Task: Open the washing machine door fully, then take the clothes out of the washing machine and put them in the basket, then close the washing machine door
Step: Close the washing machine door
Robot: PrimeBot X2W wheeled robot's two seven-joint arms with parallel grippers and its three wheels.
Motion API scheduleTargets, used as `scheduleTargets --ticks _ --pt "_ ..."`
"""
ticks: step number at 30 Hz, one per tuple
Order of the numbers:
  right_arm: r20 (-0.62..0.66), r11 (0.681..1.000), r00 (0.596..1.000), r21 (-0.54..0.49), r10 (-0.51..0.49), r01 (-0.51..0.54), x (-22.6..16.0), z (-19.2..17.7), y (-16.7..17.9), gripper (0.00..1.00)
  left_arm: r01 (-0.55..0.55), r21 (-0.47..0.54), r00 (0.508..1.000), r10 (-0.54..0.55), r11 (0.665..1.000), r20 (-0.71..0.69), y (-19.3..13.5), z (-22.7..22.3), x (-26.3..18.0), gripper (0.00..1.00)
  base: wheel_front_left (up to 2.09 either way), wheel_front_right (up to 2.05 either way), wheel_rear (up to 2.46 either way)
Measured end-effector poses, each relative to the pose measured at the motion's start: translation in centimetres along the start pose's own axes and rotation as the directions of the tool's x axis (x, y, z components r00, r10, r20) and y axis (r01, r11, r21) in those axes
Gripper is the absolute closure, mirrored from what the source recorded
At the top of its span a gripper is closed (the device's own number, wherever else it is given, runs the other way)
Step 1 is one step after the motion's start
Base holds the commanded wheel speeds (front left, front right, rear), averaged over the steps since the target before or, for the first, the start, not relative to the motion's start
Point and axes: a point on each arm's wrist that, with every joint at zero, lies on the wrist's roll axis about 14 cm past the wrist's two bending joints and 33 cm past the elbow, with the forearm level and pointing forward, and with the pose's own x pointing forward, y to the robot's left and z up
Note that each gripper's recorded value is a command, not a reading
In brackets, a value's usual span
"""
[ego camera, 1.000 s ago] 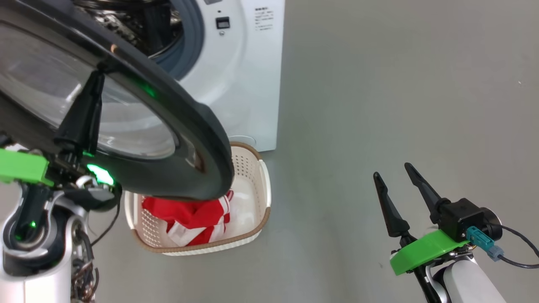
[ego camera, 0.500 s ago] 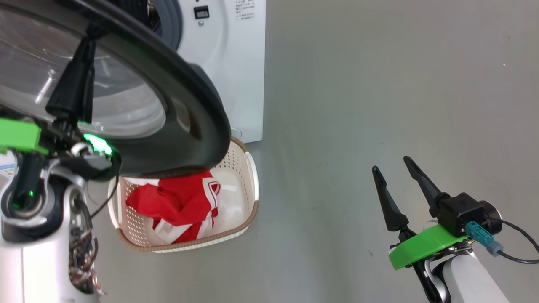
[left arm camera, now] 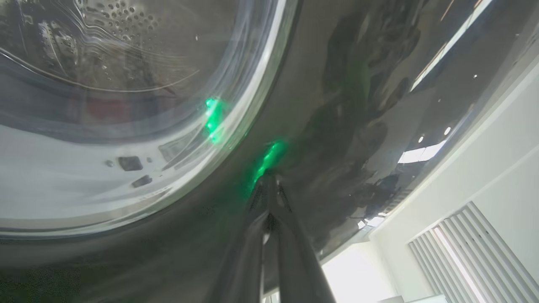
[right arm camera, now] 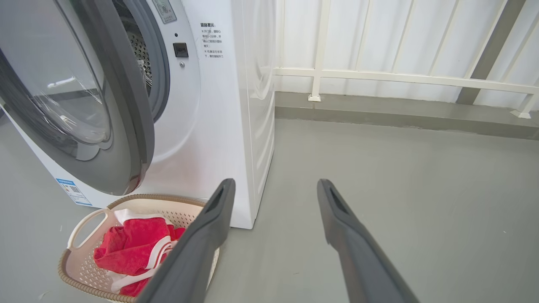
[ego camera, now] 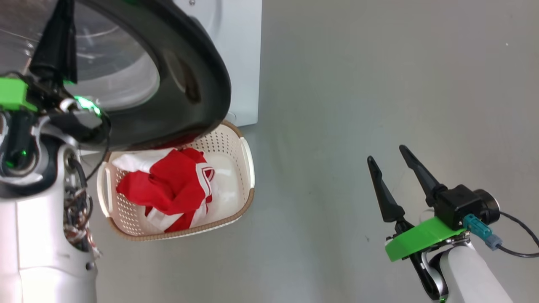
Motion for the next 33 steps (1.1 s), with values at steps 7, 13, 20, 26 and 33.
scheduleTargets --ticks 7,13,20,26,33 --pt "-0.008 1.000 1.000 -0.004 -0.003 0.003 0.5 -0.3 -0.2 0.00 -0.004 -0.004 1.000 0.004 1.000 0.007 0.9 0.3 1.6 1.00 0.00 0.00 0.00" --pt "-0.005 1.000 1.000 -0.005 -0.010 0.010 0.3 -0.2 -0.4 0.00 -0.006 0.005 1.000 0.006 1.000 0.002 1.1 0.0 1.8 1.00 0.00 0.00 0.00" --pt "0.015 1.000 1.000 -0.004 -0.004 0.004 0.2 0.6 -0.2 0.00 0.014 0.021 1.000 -0.014 1.000 -0.009 -0.1 -0.2 1.1 0.00 0.00 0.00 0.00" --pt "0.042 1.000 0.999 0.009 0.013 -0.014 0.2 1.6 0.5 0.00 -0.025 0.040 1.000 0.025 0.999 -0.001 0.9 0.5 -2.1 0.00 0.00 0.00 0.00" --pt "0.066 1.000 0.998 0.017 0.025 -0.026 -0.3 2.4 1.1 0.00 -0.044 0.309 0.999 0.038 0.950 0.024 1.1 1.7 -7.3 0.00 0.00 0.00 0.00"
